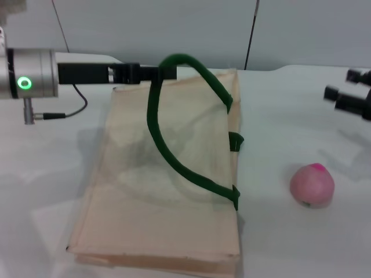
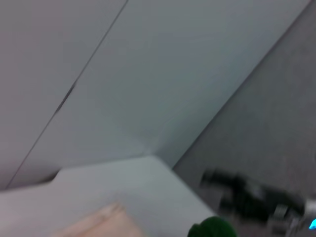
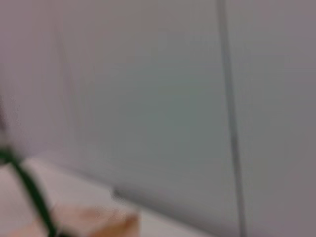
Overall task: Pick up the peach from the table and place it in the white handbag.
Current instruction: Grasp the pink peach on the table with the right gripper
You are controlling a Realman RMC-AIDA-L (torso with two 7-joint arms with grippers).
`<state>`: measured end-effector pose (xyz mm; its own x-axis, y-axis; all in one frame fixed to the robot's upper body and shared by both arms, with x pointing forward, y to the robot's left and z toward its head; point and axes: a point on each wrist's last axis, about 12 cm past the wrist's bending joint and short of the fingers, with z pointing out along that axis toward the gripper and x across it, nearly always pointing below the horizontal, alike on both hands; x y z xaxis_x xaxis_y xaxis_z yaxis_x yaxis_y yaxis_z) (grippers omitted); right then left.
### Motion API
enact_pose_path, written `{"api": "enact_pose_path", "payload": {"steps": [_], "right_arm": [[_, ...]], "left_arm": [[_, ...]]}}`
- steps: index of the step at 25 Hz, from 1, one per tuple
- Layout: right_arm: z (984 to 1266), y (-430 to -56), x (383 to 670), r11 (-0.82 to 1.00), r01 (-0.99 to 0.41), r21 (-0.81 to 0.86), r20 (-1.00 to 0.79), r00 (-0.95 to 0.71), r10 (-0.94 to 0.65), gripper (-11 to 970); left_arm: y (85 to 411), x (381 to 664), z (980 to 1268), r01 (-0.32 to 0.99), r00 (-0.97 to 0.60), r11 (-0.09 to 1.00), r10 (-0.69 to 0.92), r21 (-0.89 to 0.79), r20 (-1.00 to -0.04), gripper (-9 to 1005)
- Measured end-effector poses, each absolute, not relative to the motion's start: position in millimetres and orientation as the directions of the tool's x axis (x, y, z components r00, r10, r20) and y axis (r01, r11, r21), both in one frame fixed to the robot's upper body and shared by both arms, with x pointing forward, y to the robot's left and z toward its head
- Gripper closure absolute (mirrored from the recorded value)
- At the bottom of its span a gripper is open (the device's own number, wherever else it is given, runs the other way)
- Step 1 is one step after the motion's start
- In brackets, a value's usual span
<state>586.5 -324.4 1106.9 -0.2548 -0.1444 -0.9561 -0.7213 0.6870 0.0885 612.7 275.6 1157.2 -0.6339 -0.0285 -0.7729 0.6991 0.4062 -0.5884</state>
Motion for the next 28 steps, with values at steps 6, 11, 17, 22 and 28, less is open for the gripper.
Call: {"api": "enact_pose_path", "payload": {"steps": [6, 11, 17, 22, 28], "right_arm": [[1097, -318, 577, 0.605, -0.787, 0.124, -0.897, -0.349, -0.271, 165], [1095, -315, 575, 0.583, -0.8, 0.144, -0.859, -0.393, -0.328, 164], [1090, -312, 574, 0.567, -0.807, 0.165, -0.817, -0.434, -0.379, 163], [1085, -307, 573, 0.551, -0.812, 0.191, -0.767, -0.473, -0.432, 161], [1081, -304, 572, 0.541, -0.815, 0.208, -0.735, -0.495, -0.464, 161]], "left_arm": [[287, 609, 1172, 0.743, -0.573, 0.362, -0.092, -0.564, -0.814, 861], [298, 602, 1184, 0.777, -0.52, 0.323, -0.151, -0.54, -0.84, 860], [304, 598, 1190, 0.793, -0.495, 0.307, -0.18, -0.526, -0.85, 860], [306, 597, 1193, 0.8, -0.483, 0.303, -0.189, -0.518, -0.855, 860], [307, 596, 1193, 0.802, -0.479, 0.3, -0.196, -0.517, -0.856, 860]]}}
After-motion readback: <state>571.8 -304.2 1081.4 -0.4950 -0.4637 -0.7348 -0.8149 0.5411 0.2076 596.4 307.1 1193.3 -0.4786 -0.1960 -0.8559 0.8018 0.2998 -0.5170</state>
